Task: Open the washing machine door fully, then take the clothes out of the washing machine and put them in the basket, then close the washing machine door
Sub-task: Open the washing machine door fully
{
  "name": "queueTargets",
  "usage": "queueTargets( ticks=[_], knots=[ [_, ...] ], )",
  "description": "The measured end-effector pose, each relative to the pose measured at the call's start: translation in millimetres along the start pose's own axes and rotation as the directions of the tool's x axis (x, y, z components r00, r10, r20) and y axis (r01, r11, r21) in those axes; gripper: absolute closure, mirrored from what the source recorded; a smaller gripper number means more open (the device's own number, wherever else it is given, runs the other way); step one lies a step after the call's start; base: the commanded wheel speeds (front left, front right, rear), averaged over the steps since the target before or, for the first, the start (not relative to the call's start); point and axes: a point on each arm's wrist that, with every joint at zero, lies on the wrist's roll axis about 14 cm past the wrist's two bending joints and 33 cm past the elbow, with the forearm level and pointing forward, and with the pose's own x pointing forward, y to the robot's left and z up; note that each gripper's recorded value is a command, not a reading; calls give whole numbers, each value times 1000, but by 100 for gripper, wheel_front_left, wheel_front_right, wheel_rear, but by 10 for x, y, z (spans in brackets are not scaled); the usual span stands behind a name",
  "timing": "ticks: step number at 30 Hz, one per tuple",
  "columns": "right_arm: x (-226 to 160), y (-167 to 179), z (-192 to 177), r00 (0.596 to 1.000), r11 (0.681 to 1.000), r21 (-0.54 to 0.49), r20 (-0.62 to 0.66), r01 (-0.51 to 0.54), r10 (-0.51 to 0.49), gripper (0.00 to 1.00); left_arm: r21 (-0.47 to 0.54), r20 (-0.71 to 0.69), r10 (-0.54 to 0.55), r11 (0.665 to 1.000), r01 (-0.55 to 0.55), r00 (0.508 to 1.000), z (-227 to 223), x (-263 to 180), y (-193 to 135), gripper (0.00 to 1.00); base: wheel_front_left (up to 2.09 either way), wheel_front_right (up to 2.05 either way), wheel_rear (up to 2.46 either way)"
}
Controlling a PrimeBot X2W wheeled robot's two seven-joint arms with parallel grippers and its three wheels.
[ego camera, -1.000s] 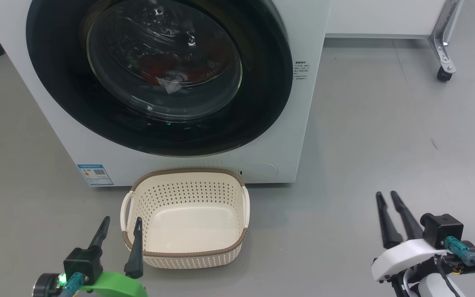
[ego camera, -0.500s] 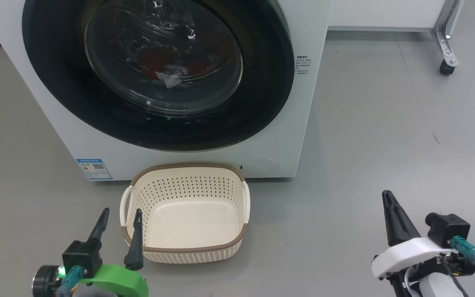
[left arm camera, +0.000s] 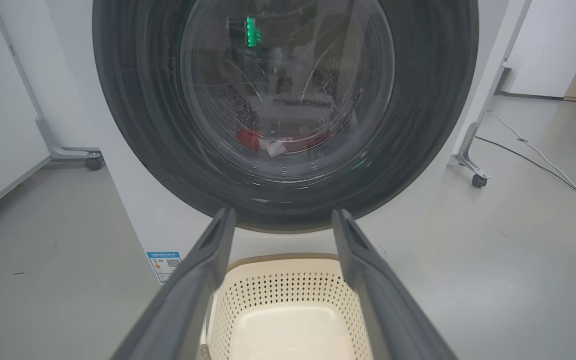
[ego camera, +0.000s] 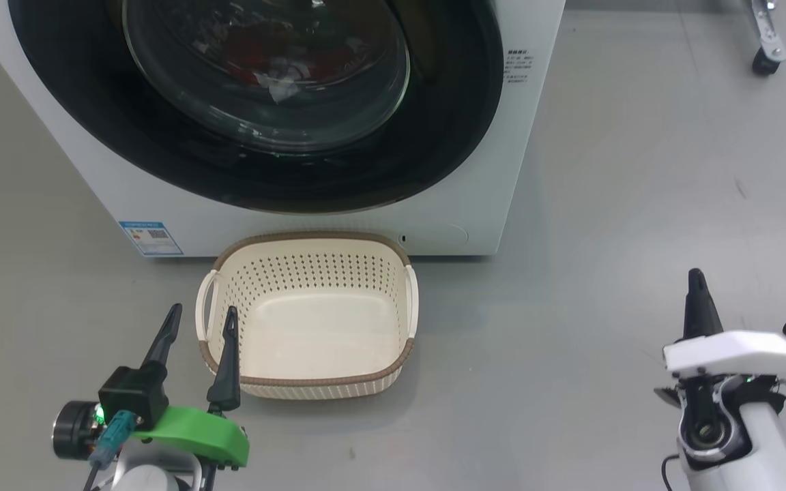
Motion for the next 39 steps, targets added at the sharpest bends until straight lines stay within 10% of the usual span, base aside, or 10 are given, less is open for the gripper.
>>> queueTargets(
  ticks=[17,39],
  knots=[
    [970,551,24,975,844,527,-117,-98,187,100,13,23,-9,1000,9,1000,14,451,18,0,0,0,0],
    [1979,1358,-285,832,801,566,-337,-196,441,100,42,7,42,998,-42,999,-157,832,278,0,0,0,0]
  ],
)
